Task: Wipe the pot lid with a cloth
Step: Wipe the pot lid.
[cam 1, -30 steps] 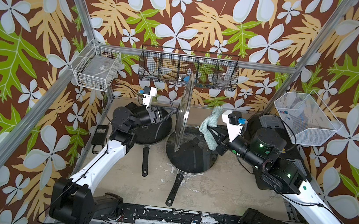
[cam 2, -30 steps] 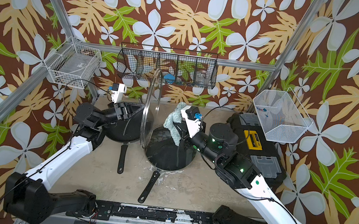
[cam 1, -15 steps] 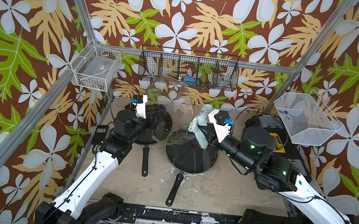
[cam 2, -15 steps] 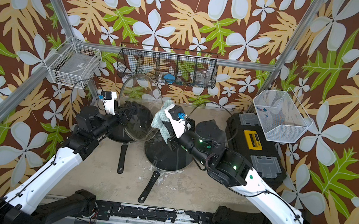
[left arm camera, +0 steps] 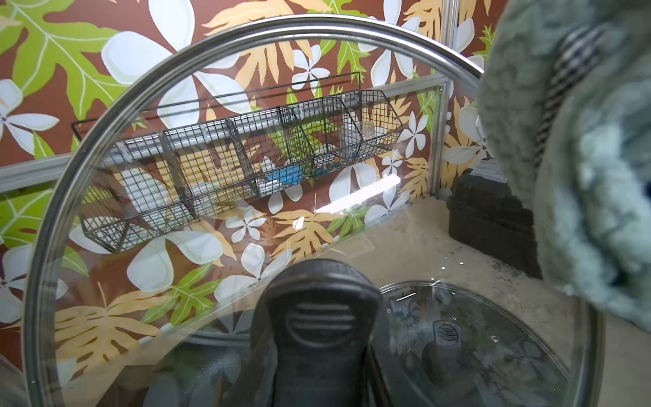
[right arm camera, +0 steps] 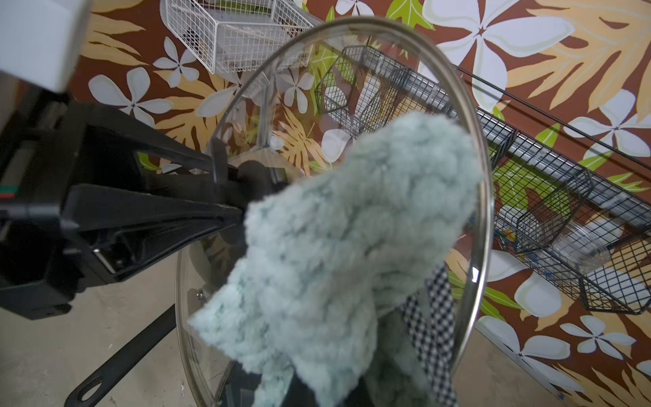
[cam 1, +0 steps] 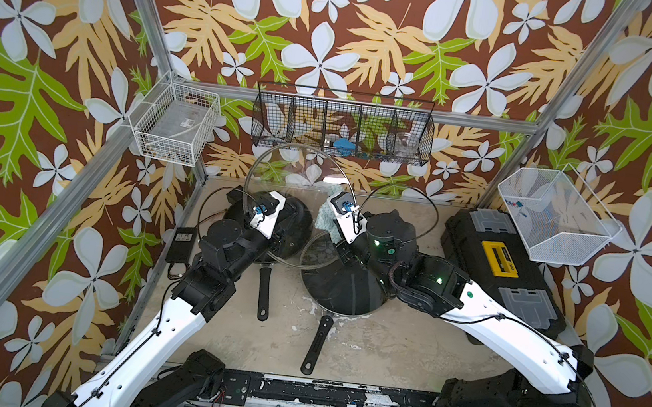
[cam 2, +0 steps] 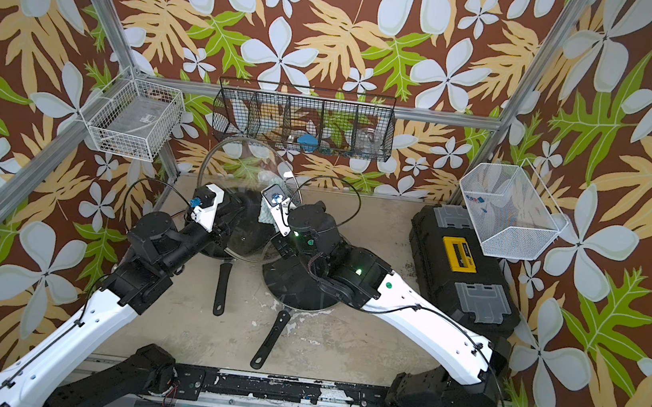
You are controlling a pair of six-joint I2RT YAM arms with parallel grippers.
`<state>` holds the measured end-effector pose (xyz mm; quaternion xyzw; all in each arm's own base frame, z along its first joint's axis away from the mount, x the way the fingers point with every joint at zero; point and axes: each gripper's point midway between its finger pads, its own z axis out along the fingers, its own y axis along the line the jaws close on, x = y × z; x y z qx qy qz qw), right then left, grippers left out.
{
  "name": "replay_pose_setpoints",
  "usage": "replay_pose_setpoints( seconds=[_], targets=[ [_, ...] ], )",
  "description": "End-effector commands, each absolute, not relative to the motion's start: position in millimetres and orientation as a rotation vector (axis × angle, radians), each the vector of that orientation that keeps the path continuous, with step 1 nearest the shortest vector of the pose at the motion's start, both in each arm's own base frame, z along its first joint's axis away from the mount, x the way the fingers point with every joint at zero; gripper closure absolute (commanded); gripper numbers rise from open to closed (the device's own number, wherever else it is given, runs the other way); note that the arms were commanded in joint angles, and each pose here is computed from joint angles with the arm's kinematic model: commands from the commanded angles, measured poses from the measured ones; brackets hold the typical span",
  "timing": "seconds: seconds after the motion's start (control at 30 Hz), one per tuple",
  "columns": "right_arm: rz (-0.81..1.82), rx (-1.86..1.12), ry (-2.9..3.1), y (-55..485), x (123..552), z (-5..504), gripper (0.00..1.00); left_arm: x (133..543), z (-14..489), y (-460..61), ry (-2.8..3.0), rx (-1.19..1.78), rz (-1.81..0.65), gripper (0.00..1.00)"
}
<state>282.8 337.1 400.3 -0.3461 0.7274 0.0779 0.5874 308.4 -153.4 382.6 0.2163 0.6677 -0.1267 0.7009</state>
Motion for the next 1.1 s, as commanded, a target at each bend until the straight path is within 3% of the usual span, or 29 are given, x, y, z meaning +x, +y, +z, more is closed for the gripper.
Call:
replay_pose_setpoints(
  seconds=[0.0,0.33,0.83,1.07],
  targets=[
    [0.153,-0.825,1.725,338.9,284.4,385.9,1.00,298.0,436.7,-148.5,1.275,0.442,-0.267,1.00],
    [0.258,-1.005,1.771,402.4,253.7,330.6,1.00,293.4,443.8,-150.7,1.267,0.426,-0.323,1.00],
    [0.044,-0.749,1.720,327.4,308.8,402.2,1.00,287.9,421.2,-153.3,1.250,0.593,-0.164,1.00],
    [0.150,-0.920,1.768,377.4,276.3,348.2,1.00,282.2,433.3,-157.7,1.230,0.565,-0.252,1.00]
  ],
)
